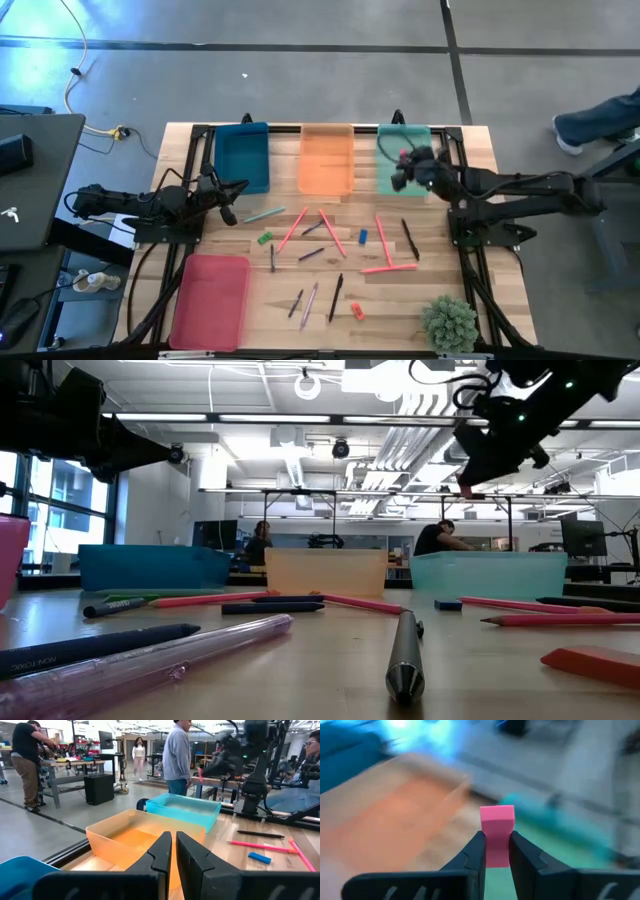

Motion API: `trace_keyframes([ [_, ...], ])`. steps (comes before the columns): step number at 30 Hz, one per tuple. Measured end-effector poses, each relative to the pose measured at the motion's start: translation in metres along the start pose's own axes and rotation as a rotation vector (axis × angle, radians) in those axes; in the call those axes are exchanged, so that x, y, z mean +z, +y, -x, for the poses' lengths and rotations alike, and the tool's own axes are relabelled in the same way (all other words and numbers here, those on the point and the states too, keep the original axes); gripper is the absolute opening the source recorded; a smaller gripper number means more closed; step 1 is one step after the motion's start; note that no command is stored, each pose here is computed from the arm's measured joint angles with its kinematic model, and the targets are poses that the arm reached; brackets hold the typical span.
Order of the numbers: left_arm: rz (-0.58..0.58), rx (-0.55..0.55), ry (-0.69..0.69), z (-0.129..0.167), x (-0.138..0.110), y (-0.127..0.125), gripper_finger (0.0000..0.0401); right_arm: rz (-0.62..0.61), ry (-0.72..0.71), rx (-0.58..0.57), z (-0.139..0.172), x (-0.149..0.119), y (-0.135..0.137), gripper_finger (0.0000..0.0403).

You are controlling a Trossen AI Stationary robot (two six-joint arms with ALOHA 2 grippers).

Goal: Sort crayons/erasers/pens/pencils in bins
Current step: Put the pink eraser into the green bin

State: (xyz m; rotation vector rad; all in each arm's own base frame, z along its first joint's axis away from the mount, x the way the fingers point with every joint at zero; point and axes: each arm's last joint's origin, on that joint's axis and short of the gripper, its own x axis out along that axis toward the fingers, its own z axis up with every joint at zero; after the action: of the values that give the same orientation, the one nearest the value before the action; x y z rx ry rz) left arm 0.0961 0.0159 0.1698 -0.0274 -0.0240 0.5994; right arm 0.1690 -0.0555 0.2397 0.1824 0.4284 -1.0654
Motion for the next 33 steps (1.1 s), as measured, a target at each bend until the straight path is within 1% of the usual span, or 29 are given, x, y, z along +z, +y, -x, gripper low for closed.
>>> trace_keyframes([
  [3, 0.000, 0.000, 0.000, 0.000, 0.000, 0.000, 0.0017, -0.007, -0.009, -0.084, -0.010, 0.004, -0.008, 0.0048],
  [5, 0.000, 0.000, 0.000, 0.000, 0.000, 0.000, 0.0017, -0.021, 0.018, -0.100, -0.018, 0.003, -0.010, 0.0048],
  [10, 0.000, 0.000, 0.000, 0.000, 0.000, 0.000, 0.0017, -0.013, 0.131, -0.092, -0.040, -0.006, -0.009, 0.0048],
  [13, 0.000, 0.002, 0.000, 0.000, 0.000, 0.000, 0.0017, -0.045, 0.186, -0.096, -0.050, -0.013, -0.007, 0.0048],
  [17, 0.000, 0.005, 0.000, 0.000, 0.000, 0.000, 0.0017, -0.074, 0.267, -0.073, -0.062, -0.021, -0.005, 0.0048],
  [21, -0.061, 0.004, 0.000, 0.000, 0.000, 0.000, 0.0020, -0.067, 0.316, -0.080, -0.070, -0.027, -0.004, 0.0048],
  [24, -0.093, 0.004, 0.000, 0.000, 0.000, 0.000, 0.0035, -0.062, 0.330, -0.090, -0.073, -0.029, -0.004, 0.0049],
  [27, -0.110, 0.004, 0.000, 0.000, 0.000, 0.000, 0.0062, -0.095, 0.333, -0.110, -0.074, -0.030, -0.006, 0.0059],
  [30, -0.113, 0.004, 0.000, 0.000, 0.000, 0.000, 0.0096, -0.103, 0.339, -0.118, -0.075, -0.030, -0.008, 0.0083],
  [33, -0.112, 0.004, -0.002, 0.000, 0.000, 0.000, 0.0133, -0.124, 0.339, -0.121, -0.075, -0.030, -0.007, 0.0117],
])
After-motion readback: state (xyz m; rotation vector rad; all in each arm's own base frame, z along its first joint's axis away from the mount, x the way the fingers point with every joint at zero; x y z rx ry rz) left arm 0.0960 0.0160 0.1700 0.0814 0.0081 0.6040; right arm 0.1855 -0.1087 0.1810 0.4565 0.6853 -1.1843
